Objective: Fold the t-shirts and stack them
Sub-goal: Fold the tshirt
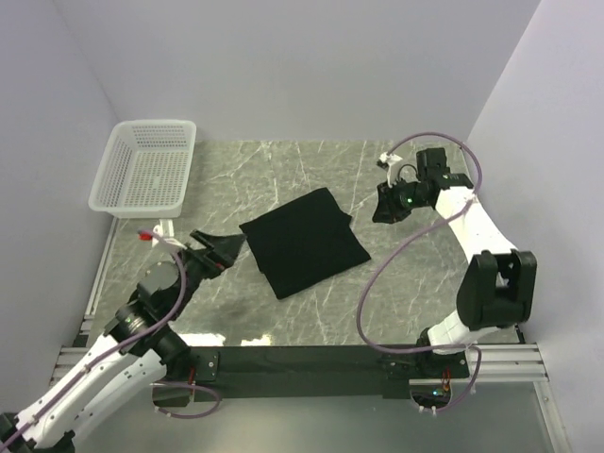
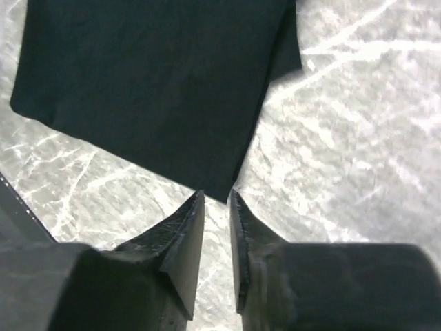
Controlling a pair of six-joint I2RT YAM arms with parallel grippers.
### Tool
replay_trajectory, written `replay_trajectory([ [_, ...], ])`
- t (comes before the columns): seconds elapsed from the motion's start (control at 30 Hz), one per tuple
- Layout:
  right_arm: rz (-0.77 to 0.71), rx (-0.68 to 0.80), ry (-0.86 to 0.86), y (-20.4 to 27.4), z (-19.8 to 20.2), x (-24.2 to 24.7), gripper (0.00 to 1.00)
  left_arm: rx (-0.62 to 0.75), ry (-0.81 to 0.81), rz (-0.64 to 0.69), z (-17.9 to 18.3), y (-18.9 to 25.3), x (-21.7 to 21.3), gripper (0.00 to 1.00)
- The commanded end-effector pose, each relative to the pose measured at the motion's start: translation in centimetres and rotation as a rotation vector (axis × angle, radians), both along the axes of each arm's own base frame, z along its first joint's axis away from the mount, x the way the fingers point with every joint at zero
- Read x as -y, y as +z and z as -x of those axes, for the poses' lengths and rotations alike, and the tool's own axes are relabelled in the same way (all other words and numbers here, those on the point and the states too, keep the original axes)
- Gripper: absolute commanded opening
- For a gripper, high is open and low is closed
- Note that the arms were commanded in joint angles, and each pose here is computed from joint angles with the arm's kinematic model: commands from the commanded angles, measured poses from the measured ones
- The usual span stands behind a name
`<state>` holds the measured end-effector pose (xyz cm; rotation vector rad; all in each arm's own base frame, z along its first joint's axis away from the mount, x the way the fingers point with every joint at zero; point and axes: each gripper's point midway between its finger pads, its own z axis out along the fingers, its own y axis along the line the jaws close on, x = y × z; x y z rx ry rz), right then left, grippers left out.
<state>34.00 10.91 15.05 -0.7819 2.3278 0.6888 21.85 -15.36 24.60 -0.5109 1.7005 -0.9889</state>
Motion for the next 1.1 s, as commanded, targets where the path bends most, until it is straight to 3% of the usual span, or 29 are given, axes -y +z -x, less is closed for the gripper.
replay_trajectory([
  [0.0,0.050,0.083,-0.031,-0.3,-0.4,1.7,0.30,-0.142,0.086,-0.098,0.9,-4.5,-2.5,0.94],
  [0.1,0.042,0.151,-0.068,0.8,-0.2,2.3,0.42,-0.169,0.065,-0.157,1.2,-4.8,-2.5,0.95],
  [0.3,0.086,0.292,-0.118,3.0,0.8,4.8,0.67,-0.213,0.032,-0.397,-0.2,-3.9,-2.1,0.96],
  [0.43,0.085,0.329,-0.155,4.1,1.7,5.4,0.69,-0.245,0.031,-0.532,-1.6,-4.7,-2.0,0.97],
  [0.53,0.076,0.379,-0.224,5.2,1.7,6.0,0.69,-0.248,0.040,-0.541,-2.1,-4.9,-1.7,0.99],
  [0.73,0.070,0.475,-0.487,6.8,0.8,8.6,0.89,-0.238,0.034,-0.492,-2.8,-5.0,-0.9,1.00],
  [1.07,0.115,0.426,-0.656,5.0,1.4,10.8,0.92,-0.249,0.043,-0.493,-3.4,-4.9,-1.2,0.99],
])
